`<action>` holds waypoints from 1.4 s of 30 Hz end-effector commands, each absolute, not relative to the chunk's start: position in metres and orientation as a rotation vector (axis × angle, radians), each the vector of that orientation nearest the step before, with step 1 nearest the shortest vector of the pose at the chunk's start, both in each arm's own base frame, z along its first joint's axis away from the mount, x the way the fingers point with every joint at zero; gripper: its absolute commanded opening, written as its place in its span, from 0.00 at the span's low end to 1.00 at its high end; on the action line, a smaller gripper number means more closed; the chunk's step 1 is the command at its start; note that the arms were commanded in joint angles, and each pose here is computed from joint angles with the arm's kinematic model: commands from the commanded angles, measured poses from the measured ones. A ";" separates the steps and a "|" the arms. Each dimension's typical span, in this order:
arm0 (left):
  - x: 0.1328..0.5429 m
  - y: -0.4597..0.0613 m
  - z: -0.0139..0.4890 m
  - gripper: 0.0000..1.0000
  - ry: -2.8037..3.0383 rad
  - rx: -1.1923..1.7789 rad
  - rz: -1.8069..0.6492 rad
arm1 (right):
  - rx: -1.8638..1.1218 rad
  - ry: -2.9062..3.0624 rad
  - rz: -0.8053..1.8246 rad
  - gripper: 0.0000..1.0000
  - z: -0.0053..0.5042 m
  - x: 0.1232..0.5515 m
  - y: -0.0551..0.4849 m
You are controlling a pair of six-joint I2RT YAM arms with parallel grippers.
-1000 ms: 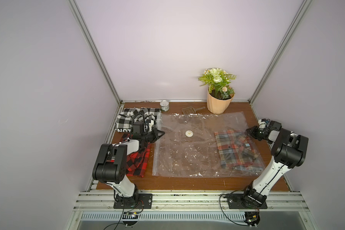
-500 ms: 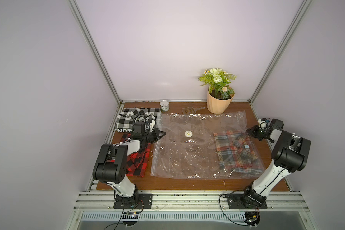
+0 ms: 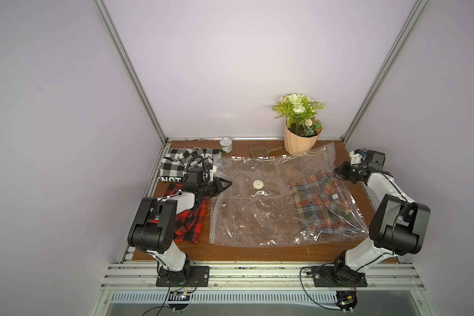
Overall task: Take the shirt out of the vacuum bag
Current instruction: Adjust the vacuum bag at the center of the board.
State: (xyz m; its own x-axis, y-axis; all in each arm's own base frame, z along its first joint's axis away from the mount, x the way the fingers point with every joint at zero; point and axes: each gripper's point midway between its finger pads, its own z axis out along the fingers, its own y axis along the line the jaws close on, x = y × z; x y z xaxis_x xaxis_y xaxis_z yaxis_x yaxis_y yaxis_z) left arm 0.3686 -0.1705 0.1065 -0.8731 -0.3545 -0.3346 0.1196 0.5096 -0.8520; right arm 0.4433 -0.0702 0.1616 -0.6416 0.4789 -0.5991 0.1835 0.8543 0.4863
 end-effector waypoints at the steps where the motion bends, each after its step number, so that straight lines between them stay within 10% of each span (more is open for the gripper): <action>1: 0.365 -0.174 0.116 0.27 2.248 -0.167 -1.353 | 0.442 2.199 0.438 0.00 0.210 0.447 -0.058; 42: 0.344 -0.185 0.105 0.37 2.227 -0.161 -1.405 | 0.334 2.157 0.222 0.00 0.339 0.440 -0.018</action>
